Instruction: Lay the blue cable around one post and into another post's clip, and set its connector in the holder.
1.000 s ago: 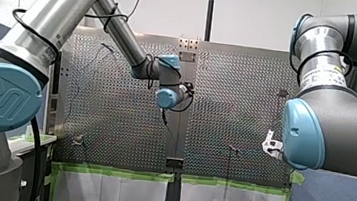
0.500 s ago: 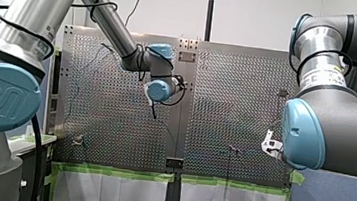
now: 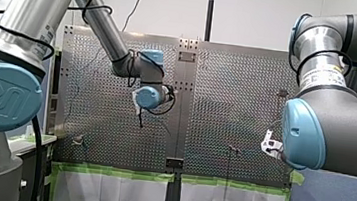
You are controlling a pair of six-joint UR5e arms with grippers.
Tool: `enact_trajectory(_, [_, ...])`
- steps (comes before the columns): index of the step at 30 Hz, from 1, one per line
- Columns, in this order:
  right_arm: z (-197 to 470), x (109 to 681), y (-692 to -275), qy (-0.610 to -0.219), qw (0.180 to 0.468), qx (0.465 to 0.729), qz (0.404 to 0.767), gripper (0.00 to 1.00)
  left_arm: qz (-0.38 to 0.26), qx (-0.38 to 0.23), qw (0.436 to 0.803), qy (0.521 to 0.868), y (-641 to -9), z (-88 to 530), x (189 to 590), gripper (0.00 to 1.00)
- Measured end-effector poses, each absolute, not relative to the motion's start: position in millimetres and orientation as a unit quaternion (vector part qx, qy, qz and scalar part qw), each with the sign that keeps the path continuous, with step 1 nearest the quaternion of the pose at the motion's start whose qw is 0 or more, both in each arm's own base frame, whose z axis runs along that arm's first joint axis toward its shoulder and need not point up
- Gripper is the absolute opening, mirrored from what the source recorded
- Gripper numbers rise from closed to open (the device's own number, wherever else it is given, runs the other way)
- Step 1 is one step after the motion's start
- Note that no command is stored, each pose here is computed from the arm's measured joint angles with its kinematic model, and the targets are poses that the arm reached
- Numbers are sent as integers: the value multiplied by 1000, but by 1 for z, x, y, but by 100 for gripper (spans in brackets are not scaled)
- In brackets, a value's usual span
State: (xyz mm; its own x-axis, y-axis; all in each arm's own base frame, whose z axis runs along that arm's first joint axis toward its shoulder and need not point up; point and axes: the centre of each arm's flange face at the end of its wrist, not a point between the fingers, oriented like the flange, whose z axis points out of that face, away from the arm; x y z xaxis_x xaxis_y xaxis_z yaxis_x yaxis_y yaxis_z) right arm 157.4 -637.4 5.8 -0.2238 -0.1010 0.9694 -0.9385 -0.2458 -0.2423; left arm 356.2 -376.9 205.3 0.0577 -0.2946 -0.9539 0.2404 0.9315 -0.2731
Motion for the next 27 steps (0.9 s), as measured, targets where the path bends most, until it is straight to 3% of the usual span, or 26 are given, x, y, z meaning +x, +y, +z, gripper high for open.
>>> enact_trajectory(27, [6, 161, -636, -504, 347, 516, 600, 0, -140, 2, 680, 719, -318, 132, 296, 100])
